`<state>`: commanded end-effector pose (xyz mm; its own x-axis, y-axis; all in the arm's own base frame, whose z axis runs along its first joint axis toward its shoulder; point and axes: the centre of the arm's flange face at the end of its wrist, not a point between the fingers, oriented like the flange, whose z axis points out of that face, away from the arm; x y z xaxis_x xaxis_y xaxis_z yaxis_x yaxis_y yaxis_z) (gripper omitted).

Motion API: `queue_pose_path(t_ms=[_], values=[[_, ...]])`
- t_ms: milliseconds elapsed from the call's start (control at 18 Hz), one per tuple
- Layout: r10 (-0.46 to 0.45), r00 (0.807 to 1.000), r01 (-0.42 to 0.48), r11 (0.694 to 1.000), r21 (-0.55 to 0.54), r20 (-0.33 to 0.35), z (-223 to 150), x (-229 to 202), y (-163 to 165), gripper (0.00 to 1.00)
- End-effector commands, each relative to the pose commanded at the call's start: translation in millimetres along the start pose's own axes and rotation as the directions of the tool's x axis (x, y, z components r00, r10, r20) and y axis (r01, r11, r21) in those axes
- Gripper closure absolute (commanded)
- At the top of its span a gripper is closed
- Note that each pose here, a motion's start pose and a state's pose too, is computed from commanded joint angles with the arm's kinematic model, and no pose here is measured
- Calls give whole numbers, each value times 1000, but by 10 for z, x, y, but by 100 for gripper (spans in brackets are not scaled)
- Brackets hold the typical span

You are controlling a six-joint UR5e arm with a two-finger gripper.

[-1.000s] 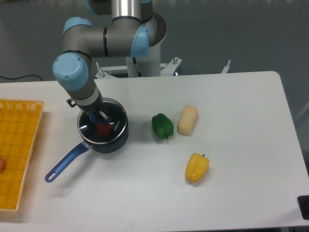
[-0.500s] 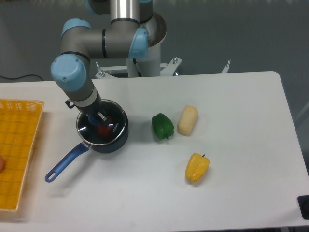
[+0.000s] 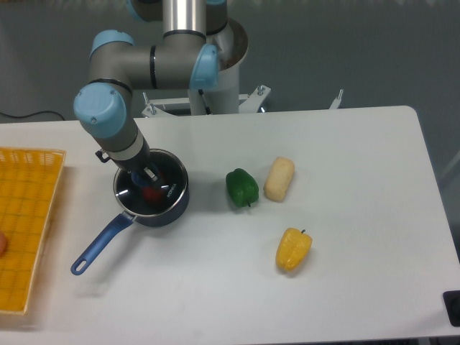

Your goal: Close the pot lid

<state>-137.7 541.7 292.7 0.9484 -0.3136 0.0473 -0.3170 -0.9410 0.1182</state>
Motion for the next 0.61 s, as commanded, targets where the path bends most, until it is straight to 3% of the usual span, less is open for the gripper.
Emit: queue_pose_path(t_ms=[278, 444, 556, 611], values=[[2, 1000, -2, 1000, -2, 0, 13, 3, 4, 50], [5, 1000, -5, 1000, -3, 1, 13, 2, 6, 38], [8, 1000, -8, 1000, -9, 6, 13, -3, 11, 15], [15, 1000, -15, 1000, -10, 7, 14, -9, 8, 9]])
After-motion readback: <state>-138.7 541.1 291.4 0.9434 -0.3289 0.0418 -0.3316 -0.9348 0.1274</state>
